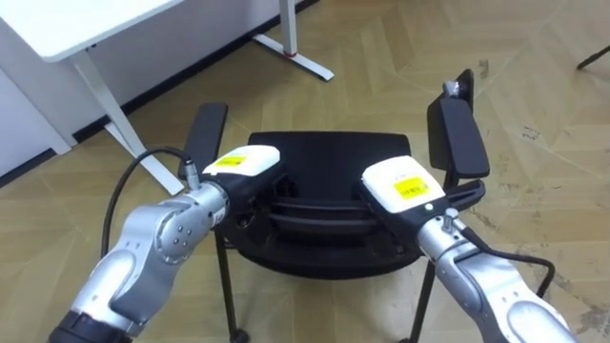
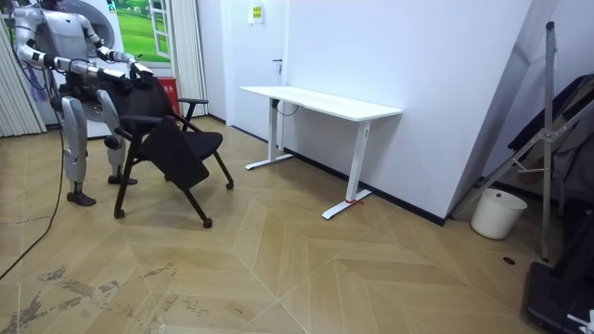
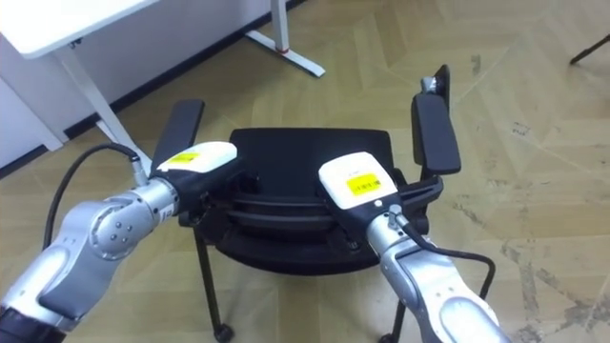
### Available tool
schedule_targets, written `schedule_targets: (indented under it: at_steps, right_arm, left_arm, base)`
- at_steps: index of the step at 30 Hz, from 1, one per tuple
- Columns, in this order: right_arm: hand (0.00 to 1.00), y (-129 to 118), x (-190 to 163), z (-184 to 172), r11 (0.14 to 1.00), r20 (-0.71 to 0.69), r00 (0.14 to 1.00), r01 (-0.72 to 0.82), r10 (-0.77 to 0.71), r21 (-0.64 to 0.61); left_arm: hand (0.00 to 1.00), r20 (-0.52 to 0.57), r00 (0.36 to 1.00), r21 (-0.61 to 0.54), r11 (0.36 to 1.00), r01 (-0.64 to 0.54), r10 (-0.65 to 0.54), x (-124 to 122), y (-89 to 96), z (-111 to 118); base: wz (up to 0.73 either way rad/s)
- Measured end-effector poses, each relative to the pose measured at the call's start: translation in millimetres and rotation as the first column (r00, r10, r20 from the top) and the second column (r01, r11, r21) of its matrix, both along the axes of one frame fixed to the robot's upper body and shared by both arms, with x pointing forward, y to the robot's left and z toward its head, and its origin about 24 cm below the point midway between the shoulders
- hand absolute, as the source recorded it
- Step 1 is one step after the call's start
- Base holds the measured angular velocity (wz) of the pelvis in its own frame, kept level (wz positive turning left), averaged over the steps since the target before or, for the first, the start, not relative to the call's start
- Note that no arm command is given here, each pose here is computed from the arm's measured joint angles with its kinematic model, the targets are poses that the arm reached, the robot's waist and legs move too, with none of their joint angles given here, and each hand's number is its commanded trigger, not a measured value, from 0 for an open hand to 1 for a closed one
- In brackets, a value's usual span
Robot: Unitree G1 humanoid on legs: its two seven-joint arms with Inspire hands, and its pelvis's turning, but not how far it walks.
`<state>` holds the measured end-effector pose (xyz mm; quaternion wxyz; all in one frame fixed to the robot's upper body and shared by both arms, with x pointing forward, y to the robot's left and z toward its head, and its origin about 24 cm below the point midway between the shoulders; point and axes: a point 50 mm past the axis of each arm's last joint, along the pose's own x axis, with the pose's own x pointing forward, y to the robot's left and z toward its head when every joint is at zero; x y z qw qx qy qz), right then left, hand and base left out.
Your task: Push chair
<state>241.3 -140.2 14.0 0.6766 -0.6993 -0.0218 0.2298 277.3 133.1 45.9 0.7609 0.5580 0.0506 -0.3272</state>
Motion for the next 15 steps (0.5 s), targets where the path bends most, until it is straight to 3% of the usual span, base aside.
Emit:
schedule_targets:
  at_steps: [15]
  right_arm:
    - [1.00, -4.1, 0.5, -7.3, 0.998, -0.032, 0.998, -0.057, 0.058, 0.024]
  left_arm:
    - [1.00, -0.034, 0.999, -0.018, 1.000, -0.018, 0.018, -2.0, 2.8, -16.3]
  base:
    - [0.10]
